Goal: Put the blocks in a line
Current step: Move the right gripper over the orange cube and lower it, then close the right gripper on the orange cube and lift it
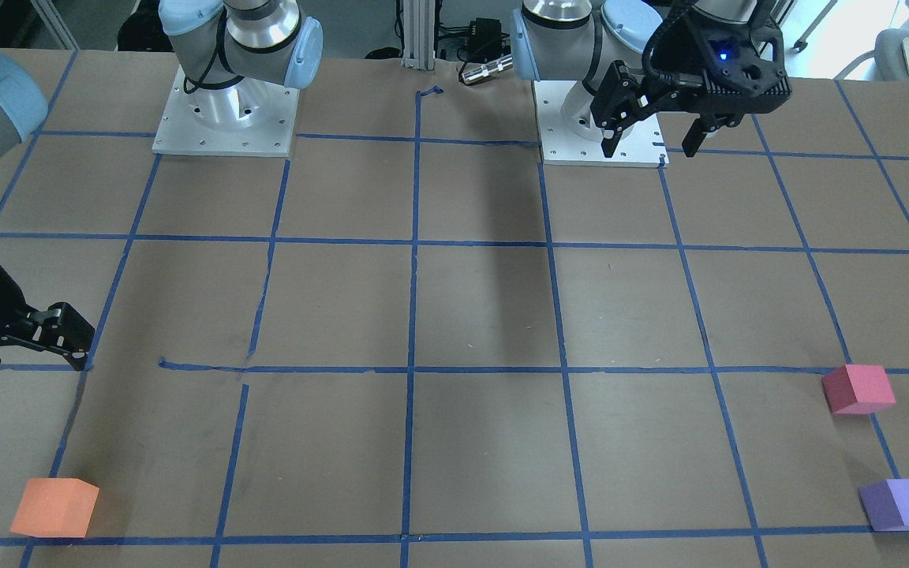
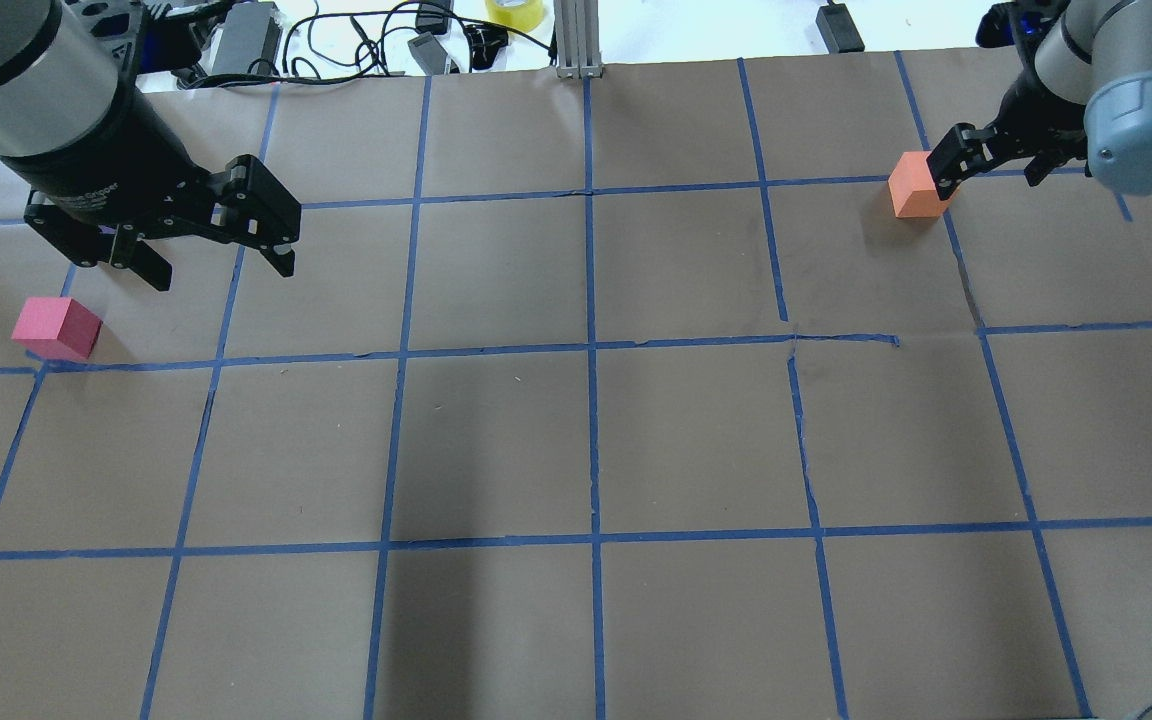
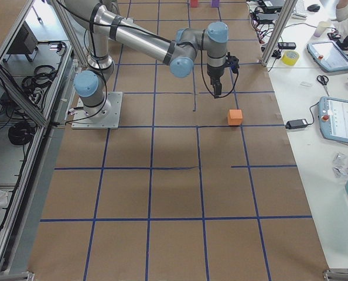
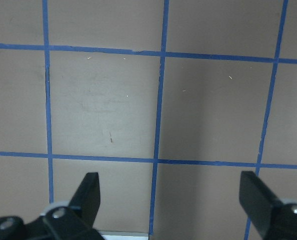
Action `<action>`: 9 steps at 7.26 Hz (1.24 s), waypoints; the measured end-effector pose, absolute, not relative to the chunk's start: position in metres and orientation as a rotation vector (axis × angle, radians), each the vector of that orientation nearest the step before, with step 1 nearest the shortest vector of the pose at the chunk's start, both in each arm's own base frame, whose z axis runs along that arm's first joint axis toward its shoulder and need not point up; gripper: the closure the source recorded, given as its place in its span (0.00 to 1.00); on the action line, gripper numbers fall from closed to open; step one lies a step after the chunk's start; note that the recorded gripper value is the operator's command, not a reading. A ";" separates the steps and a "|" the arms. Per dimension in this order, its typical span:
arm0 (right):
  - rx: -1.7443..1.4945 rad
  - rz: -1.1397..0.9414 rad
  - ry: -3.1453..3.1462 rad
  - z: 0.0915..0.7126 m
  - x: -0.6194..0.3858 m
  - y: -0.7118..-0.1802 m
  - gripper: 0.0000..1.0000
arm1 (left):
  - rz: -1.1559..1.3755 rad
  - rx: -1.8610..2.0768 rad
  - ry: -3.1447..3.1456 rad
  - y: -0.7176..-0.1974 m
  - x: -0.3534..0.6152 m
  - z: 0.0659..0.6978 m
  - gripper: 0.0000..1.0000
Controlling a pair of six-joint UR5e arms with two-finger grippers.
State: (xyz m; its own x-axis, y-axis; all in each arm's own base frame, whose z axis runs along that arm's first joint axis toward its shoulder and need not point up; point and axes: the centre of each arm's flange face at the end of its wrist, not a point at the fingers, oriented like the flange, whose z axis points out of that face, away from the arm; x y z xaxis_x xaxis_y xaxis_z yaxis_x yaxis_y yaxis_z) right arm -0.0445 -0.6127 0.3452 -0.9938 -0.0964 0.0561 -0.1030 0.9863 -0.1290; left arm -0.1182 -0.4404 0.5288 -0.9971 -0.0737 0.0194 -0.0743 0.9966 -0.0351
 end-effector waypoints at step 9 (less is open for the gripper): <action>0.256 0.334 -3.093 0.223 -0.075 -0.704 0.00 | 0.058 0.115 -3.121 -0.440 -0.118 0.529 0.00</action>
State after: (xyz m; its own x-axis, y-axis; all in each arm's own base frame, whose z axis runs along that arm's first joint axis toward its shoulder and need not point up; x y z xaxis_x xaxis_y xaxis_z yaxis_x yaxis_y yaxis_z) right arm -0.0747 -0.7038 0.2233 -0.9863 -0.1604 0.0374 -0.1647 0.9637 -0.2103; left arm -0.1183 -0.4398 0.5295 -0.9971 -0.0734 0.0195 -0.0741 0.9966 -0.0367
